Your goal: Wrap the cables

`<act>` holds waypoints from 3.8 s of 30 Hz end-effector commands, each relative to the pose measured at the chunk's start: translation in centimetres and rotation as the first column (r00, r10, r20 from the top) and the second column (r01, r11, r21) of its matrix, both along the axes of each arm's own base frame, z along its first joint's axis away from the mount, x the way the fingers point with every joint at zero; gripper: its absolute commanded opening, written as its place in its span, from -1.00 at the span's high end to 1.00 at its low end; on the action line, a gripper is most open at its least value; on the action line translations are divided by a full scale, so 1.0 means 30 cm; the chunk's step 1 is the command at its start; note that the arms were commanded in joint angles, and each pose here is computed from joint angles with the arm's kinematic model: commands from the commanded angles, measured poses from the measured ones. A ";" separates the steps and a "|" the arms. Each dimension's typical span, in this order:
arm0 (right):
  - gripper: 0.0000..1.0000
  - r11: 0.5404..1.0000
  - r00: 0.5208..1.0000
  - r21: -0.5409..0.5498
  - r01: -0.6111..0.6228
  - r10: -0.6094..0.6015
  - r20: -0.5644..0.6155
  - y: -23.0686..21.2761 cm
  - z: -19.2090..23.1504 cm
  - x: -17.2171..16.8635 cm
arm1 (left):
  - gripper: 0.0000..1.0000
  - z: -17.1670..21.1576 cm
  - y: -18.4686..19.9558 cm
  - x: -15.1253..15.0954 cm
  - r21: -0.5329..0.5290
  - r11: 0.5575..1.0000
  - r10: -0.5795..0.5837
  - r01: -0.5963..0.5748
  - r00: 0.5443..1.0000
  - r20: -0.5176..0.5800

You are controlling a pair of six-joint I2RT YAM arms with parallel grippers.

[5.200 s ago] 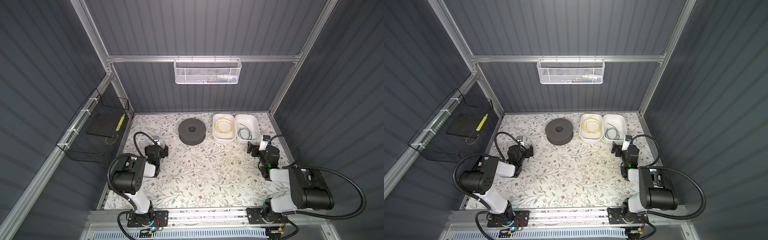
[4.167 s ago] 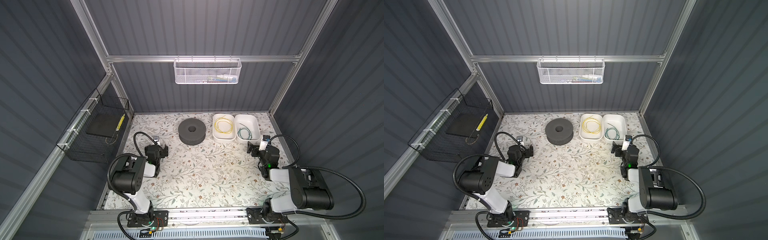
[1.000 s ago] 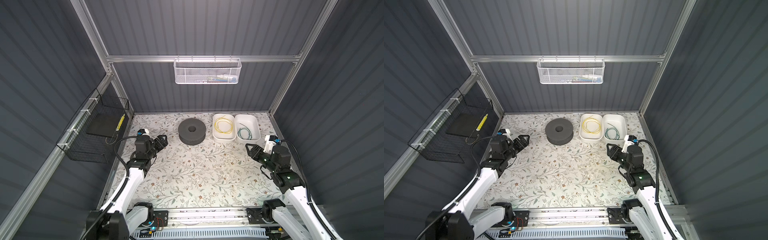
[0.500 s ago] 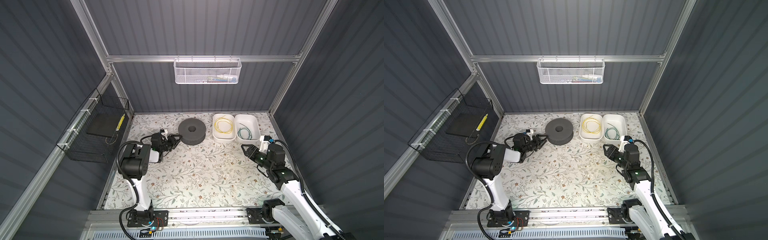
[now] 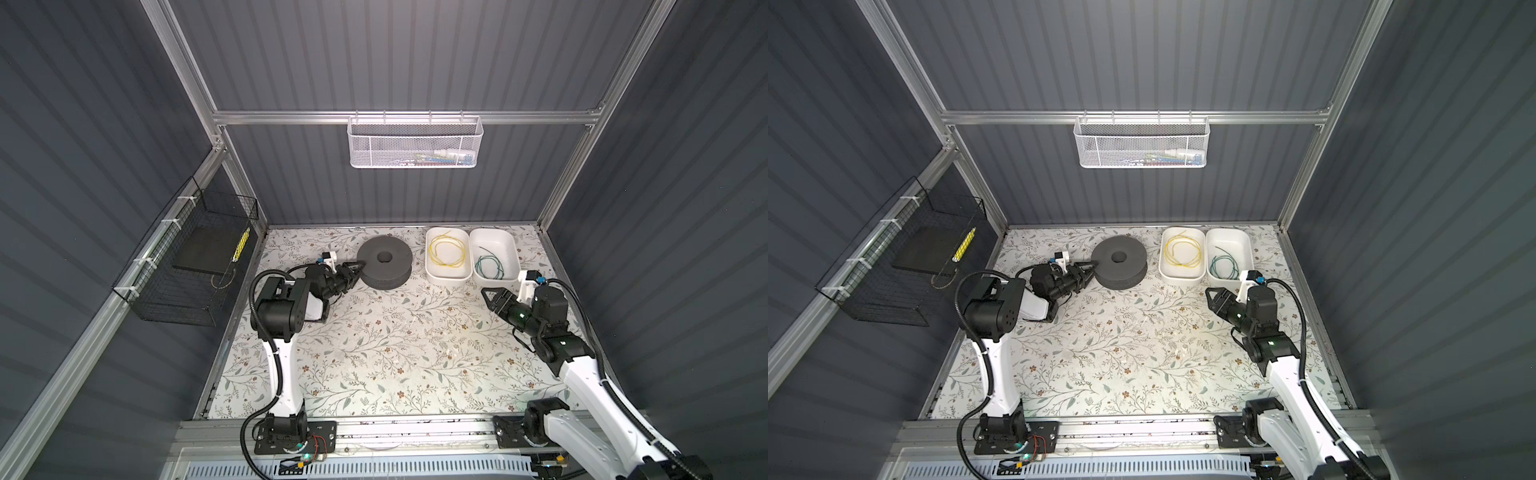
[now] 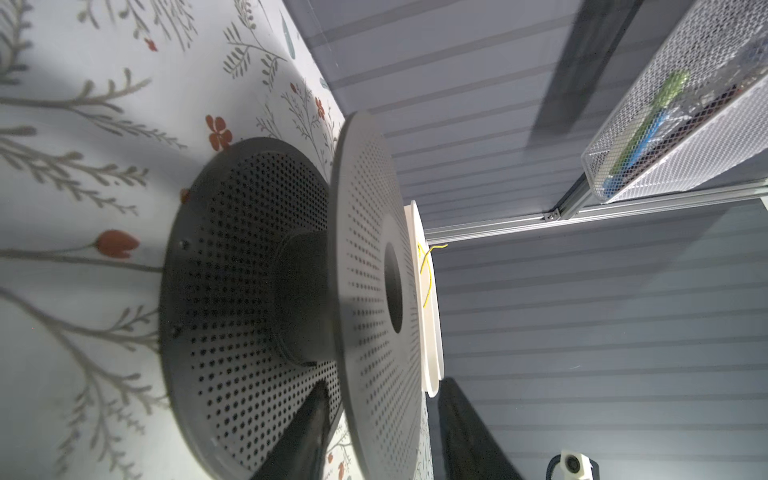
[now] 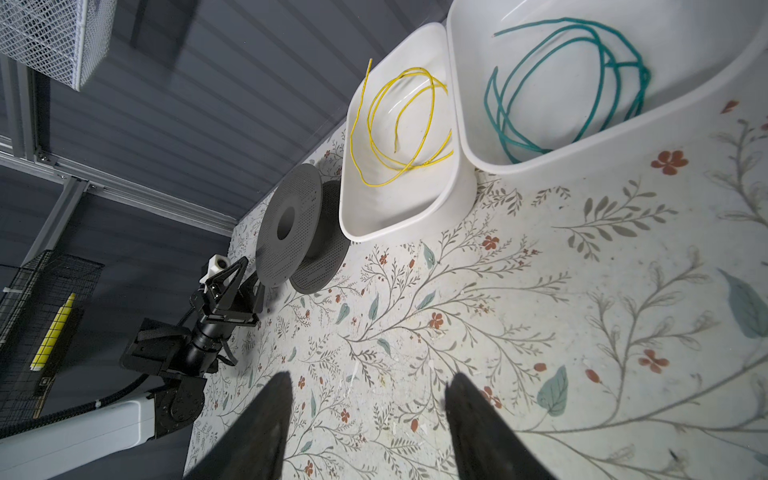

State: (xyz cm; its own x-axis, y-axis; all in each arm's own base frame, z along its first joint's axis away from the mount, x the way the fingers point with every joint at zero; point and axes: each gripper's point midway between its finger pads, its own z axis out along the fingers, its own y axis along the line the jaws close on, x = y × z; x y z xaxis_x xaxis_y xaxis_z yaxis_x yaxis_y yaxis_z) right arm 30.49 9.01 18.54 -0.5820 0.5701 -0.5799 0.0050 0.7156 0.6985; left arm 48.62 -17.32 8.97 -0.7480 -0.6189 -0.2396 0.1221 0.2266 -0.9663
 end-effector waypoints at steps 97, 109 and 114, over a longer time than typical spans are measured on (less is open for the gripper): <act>-0.23 0.997 0.996 0.052 0.059 -0.062 0.059 -0.046 0.172 -0.181 | 0.44 0.080 -0.389 -0.783 0.309 0.944 -0.118 0.114 0.993 -0.008; -0.28 0.997 0.997 0.049 0.051 -0.054 0.061 -0.041 0.191 -0.167 | -0.28 0.098 -0.302 -0.774 0.479 0.877 -0.056 0.044 0.998 0.009; -0.30 0.999 0.999 0.041 0.023 -0.025 0.041 -0.026 0.183 -0.160 | -0.63 0.136 -0.208 -0.780 0.571 0.820 0.017 -0.029 1.000 0.025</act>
